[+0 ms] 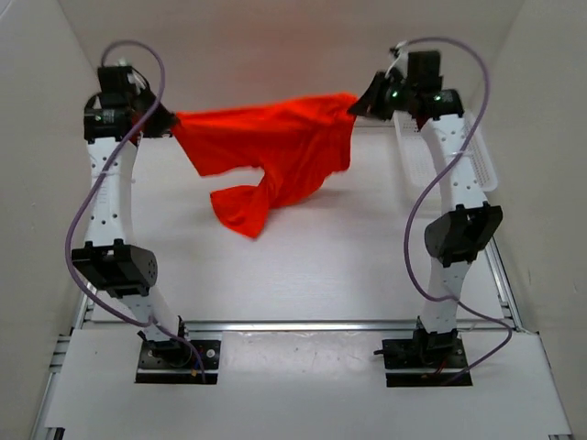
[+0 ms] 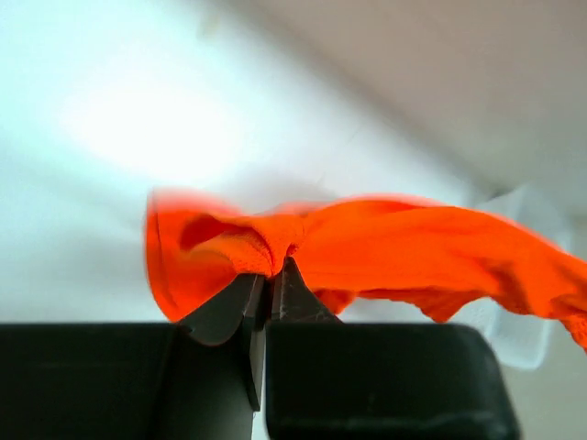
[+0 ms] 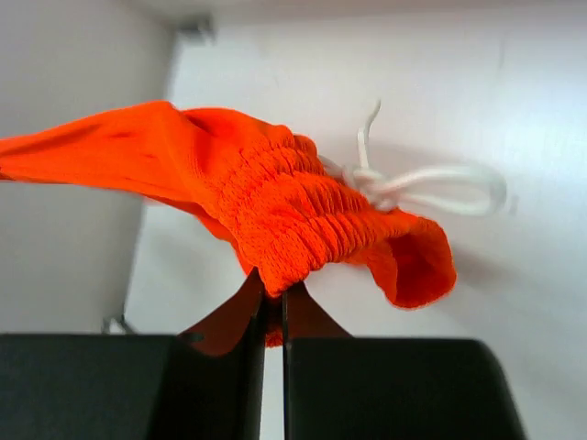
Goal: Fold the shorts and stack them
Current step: Flatten the shorts out
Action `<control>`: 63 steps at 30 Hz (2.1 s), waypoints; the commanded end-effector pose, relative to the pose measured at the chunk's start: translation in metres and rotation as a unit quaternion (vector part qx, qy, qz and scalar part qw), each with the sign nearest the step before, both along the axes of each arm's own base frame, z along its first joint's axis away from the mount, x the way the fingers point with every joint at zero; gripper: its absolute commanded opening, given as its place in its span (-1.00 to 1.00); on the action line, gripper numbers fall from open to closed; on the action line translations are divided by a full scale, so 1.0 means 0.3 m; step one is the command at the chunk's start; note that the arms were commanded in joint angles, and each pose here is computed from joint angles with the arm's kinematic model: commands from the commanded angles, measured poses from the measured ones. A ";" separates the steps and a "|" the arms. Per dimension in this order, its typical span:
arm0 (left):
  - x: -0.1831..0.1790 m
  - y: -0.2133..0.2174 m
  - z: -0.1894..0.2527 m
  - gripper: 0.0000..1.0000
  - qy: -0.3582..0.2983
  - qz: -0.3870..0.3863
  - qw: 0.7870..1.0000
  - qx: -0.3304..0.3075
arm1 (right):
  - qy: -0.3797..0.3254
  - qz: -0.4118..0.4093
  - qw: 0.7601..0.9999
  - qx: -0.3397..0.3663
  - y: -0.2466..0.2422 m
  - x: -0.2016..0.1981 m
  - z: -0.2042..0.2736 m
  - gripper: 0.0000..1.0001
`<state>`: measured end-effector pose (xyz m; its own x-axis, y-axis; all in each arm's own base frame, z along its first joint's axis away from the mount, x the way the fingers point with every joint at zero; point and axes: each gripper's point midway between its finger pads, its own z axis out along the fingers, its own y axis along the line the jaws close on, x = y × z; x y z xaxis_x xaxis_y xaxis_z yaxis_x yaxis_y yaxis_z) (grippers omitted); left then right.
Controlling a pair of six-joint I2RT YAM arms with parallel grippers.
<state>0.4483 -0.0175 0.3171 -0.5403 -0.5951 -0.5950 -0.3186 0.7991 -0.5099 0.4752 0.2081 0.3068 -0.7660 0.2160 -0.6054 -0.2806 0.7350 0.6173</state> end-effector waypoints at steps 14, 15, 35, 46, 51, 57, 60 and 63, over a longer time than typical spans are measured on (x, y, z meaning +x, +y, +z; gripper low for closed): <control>-0.276 -0.025 0.088 -0.79 -0.076 -0.030 0.997 0.011 | 0.024 -0.019 0.999 -0.020 -0.167 -0.442 -0.113 -1.00; -0.313 -0.028 -0.069 -0.79 -0.023 -0.030 0.999 0.005 | 0.038 -0.025 0.999 -0.028 -0.179 -0.471 -0.169 -1.00; -0.504 -0.126 -0.339 0.69 0.090 -0.100 0.991 0.019 | 0.174 -0.164 0.966 -0.101 -0.362 -0.876 -0.547 0.47; -0.163 -0.469 -0.503 0.72 0.153 -0.230 0.958 0.078 | 0.195 -0.151 0.959 -0.139 -0.349 -0.665 -0.572 -0.04; -0.013 -0.613 -0.593 0.88 0.157 -0.260 0.950 0.079 | 0.229 -0.155 0.949 -0.152 -0.344 -0.598 -0.657 0.33; 0.049 -0.708 -0.809 0.82 0.210 -0.281 0.933 0.082 | 0.272 -0.156 0.931 -0.186 -0.365 -0.586 -0.786 0.46; 0.051 -0.741 -0.867 0.55 0.222 -0.292 0.927 0.074 | 0.278 -0.150 0.930 -0.188 -0.354 -0.587 -0.819 0.46; 0.049 -0.755 -0.891 0.18 0.228 -0.299 0.924 0.066 | 0.290 -0.135 0.930 -0.182 -0.326 -0.590 -0.857 0.46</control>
